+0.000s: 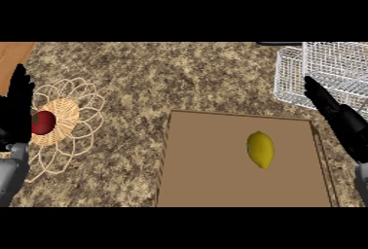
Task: Pick the lemon from the tray and place it in the tiered basket
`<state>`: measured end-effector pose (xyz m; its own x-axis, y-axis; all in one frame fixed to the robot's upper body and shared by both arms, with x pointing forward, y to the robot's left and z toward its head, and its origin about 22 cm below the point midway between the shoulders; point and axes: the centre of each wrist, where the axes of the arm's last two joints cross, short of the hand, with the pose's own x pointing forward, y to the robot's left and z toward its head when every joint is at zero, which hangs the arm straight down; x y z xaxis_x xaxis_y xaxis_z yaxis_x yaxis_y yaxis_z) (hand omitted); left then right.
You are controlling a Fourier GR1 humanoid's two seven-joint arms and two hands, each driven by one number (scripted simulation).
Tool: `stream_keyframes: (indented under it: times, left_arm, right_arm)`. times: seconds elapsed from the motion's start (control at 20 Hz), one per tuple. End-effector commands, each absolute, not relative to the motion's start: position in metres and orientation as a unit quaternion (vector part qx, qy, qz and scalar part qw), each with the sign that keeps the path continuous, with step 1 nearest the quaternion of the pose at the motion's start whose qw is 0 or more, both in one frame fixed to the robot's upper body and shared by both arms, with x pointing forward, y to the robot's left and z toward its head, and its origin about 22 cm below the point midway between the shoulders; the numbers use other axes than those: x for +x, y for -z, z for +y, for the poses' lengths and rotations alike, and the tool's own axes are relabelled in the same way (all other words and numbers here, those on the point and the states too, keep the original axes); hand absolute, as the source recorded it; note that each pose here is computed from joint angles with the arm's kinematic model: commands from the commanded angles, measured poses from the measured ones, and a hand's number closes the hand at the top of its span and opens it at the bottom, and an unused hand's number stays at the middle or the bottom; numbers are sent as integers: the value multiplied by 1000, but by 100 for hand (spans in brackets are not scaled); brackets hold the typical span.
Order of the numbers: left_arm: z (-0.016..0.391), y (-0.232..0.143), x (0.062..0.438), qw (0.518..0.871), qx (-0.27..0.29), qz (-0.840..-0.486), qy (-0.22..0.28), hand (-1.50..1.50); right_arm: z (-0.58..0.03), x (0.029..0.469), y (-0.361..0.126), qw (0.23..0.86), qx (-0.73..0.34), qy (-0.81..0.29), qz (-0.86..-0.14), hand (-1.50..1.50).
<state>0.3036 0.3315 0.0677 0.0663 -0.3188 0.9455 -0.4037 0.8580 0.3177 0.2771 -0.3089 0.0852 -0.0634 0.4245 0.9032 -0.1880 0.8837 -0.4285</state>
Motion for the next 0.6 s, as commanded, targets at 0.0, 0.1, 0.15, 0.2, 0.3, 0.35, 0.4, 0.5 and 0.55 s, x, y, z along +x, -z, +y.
stream_keyframes:
  times: [0.0, 0.1, 0.15, 0.2, 0.3, 0.35, 0.4, 0.5, 0.55]
  left_arm:
    - [319, -55, 300, 696, 263, -669, -8, 0]
    - [312, -25, 280, 735, 231, -637, -15, 0]
    - [305, -5, 274, 753, 222, -619, -13, 0]
    - [291, 12, 258, 770, 195, -608, -7, 0]
    - [300, 13, 257, 780, 197, -593, -28, 0]
    - [295, 21, 251, 788, 188, -586, -29, 0]
    - [288, 28, 245, 796, 176, -579, -31, 0]
    - [275, 43, 228, 801, 160, -577, -26, 0]
    - [268, 46, 229, 797, 155, -583, -29, 0]
  right_arm:
    - [-308, 268, -71, 673, -121, -178, -708, 150]
    - [-319, 273, -105, 625, -201, -99, -748, 150]
    - [-327, 276, -123, 593, -232, -68, -768, 150]
    - [-324, 278, -133, 567, -260, -26, -781, 150]
    - [-391, 256, -103, 630, -426, 25, -649, 150]
    - [-390, 254, -102, 608, -420, 145, -658, -150]
    - [-381, 251, -90, 600, -399, 231, -653, -150]
    - [-369, 240, -90, 552, -414, 299, -659, -150]
    - [-352, 234, -84, 533, -418, 317, -663, -150]
